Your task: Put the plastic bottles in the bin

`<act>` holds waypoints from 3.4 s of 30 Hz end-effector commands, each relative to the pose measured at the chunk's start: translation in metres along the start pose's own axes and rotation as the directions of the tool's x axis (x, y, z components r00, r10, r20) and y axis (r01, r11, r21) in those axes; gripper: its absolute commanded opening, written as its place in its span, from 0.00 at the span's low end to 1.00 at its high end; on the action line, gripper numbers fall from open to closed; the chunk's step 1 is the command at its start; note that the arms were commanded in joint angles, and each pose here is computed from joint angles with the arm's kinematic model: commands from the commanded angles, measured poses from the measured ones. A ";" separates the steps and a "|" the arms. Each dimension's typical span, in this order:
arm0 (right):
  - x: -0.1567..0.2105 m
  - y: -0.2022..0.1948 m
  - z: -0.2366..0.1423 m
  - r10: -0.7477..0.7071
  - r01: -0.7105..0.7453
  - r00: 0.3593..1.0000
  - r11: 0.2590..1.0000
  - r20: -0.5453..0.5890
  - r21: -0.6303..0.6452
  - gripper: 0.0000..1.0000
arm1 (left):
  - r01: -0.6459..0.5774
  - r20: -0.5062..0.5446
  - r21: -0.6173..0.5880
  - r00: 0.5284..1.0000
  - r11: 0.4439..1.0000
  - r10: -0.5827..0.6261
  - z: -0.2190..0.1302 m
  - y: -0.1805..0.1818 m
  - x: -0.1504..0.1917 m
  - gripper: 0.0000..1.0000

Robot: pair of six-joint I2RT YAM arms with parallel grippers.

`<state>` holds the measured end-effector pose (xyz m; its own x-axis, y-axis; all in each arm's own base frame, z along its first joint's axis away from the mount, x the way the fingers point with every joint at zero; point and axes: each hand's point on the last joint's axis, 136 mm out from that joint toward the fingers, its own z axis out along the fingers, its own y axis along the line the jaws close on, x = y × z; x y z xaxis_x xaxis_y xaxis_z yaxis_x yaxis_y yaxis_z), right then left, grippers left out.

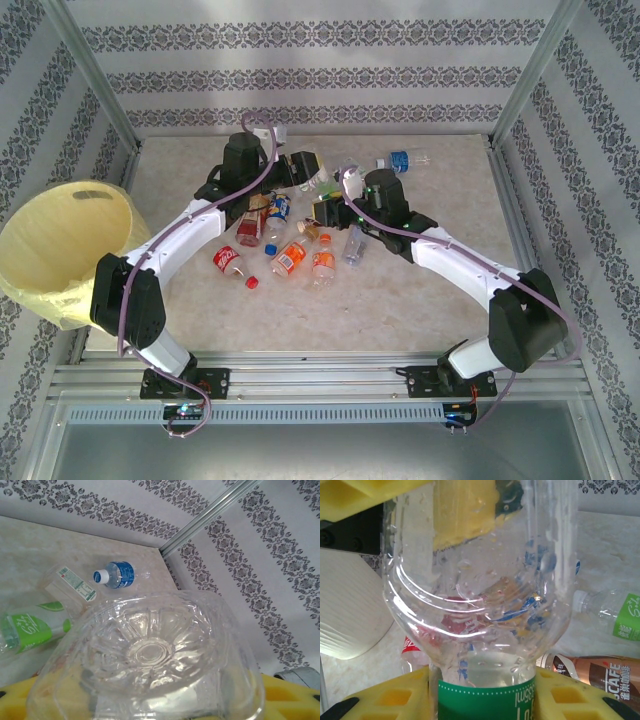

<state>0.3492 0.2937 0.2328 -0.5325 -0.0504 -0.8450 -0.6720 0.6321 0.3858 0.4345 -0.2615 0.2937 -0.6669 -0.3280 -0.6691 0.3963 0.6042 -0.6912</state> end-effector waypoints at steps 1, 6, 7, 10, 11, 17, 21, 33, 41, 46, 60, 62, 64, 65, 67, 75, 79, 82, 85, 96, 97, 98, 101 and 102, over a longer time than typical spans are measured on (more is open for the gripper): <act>-0.022 0.023 -0.002 -0.076 0.079 0.996 0.994 0.048 -0.078 0.24 | -0.003 0.026 0.073 1.000 0.997 0.002 -0.009 -0.019 -0.011 0.58; -0.026 0.031 -0.002 -0.088 0.093 0.995 0.989 0.049 -0.119 0.34 | 0.000 0.042 0.062 0.999 0.998 -0.002 -0.012 -0.016 -0.013 0.55; -0.026 0.030 -0.003 -0.090 0.095 0.995 0.988 0.048 -0.119 0.41 | 0.005 0.049 0.056 0.999 0.998 -0.007 -0.013 -0.014 -0.015 0.55; -0.027 0.030 -0.008 -0.072 0.077 0.996 0.988 0.046 -0.133 0.62 | 0.009 0.067 0.043 0.998 0.999 -0.012 -0.016 -0.011 -0.020 0.54; -0.028 0.031 -0.010 -0.066 0.072 0.997 0.986 0.047 -0.150 0.65 | 0.011 0.075 0.035 0.997 0.999 -0.013 -0.018 -0.009 -0.022 0.54; -0.038 0.034 -0.032 -0.080 0.092 0.994 0.980 0.074 -0.177 0.98 | 0.031 0.124 -0.043 0.992 0.999 -0.026 -0.032 0.009 -0.035 0.52; -0.053 0.027 -0.055 -0.104 0.122 0.982 0.986 0.161 -0.110 0.98 | 0.040 0.158 -0.079 0.987 0.996 -0.027 -0.048 0.020 -0.044 0.52; -0.056 -0.086 -0.079 0.049 -0.194 0.940 0.891 0.337 0.411 0.98 | -0.036 0.225 -0.452 0.962 0.892 0.152 -0.154 0.041 -0.054 0.52; -0.052 -0.107 -0.069 0.151 -0.301 0.924 0.855 0.352 0.422 0.98 | -0.057 0.260 -0.666 0.917 0.743 0.302 -0.241 0.031 -0.065 0.53; -0.057 -0.106 -0.063 0.164 -0.308 0.921 0.864 0.355 0.400 0.98 | -0.054 0.250 -0.798 0.877 0.600 0.411 -0.300 0.021 -0.077 0.52; -0.067 -0.104 -0.060 0.175 -0.316 0.913 0.876 0.369 0.364 0.98 | 0.065 0.035 -0.997 0.854 -0.039 0.519 -0.434 0.033 -0.095 0.54; -0.069 -0.103 -0.060 0.176 -0.315 0.913 0.879 0.369 0.358 0.98 | 0.082 0.037 -0.994 0.882 -0.075 0.470 -0.444 0.045 -0.087 0.54; -0.069 -0.103 -0.061 0.177 -0.315 0.912 0.880 0.369 0.356 0.98 | 0.107 0.051 -0.988 0.903 -0.108 0.428 -0.456 0.058 -0.078 0.54; -0.069 -0.102 -0.061 0.176 -0.312 0.913 0.881 0.367 0.355 0.98 | 0.118 0.057 -0.985 0.910 -0.123 0.411 -0.461 0.064 -0.074 0.54; -0.071 -0.101 -0.062 0.170 -0.306 0.914 0.884 0.367 0.353 0.98 | 0.145 0.077 -0.977 0.925 -0.156 0.373 -0.475 0.076 -0.066 0.54; -0.078 -0.102 -0.062 0.164 -0.293 0.919 0.891 0.357 0.346 0.98 | 0.235 0.200 -0.946 0.965 -0.222 0.171 -0.509 0.142 -0.026 0.54; -0.083 -0.100 -0.063 0.155 -0.281 0.923 0.897 0.353 0.342 0.98 | 0.278 0.261 -0.929 0.960 -0.246 0.101 -0.517 0.170 -0.012 0.54; -0.084 -0.100 -0.064 0.146 -0.271 0.926 0.897 0.347 0.348 0.98 | 0.288 0.283 -0.918 0.957 -0.273 0.059 -0.521 0.190 -0.006 0.53; -0.085 -0.100 -0.064 0.139 -0.265 0.929 0.897 0.342 0.354 0.98 | 0.281 0.291 -0.910 0.957 -0.304 0.013 -0.523 0.209 -0.001 0.52; -0.077 -0.102 -0.064 0.140 -0.260 0.936 0.893 0.322 0.367 0.98 | 0.290 0.333 -0.880 0.942 -0.375 -0.053 -0.530 0.222 0.006 0.69; -0.076 -0.103 -0.064 0.140 -0.259 0.937 0.892 0.320 0.370 0.98 | 0.299 0.340 -0.881 0.939 -0.366 -0.051 -0.529 0.222 0.005 0.72; -0.076 -0.103 -0.064 0.139 -0.259 0.937 0.891 0.320 0.372 0.98 | 0.309 0.347 -0.882 0.937 -0.355 -0.047 -0.528 0.220 0.004 0.75; -0.072 -0.104 -0.065 0.142 -0.261 0.939 0.888 0.314 0.378 0.98 | 0.338 0.367 -0.895 0.929 -0.291 -0.049 -0.518 0.219 0.001 0.82; -0.069 -0.105 -0.065 0.145 -0.263 0.939 0.886 0.310 0.381 0.98 | 0.347 0.373 -0.897 0.926 -0.273 -0.050 -0.515 0.219 0.001 0.84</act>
<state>0.4226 0.1853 0.2747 -0.4427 0.3003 -0.8449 -0.2574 0.8600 0.4406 0.1968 0.2510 0.2757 -0.4433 -0.5796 -0.6838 -0.8910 0.3680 0.2657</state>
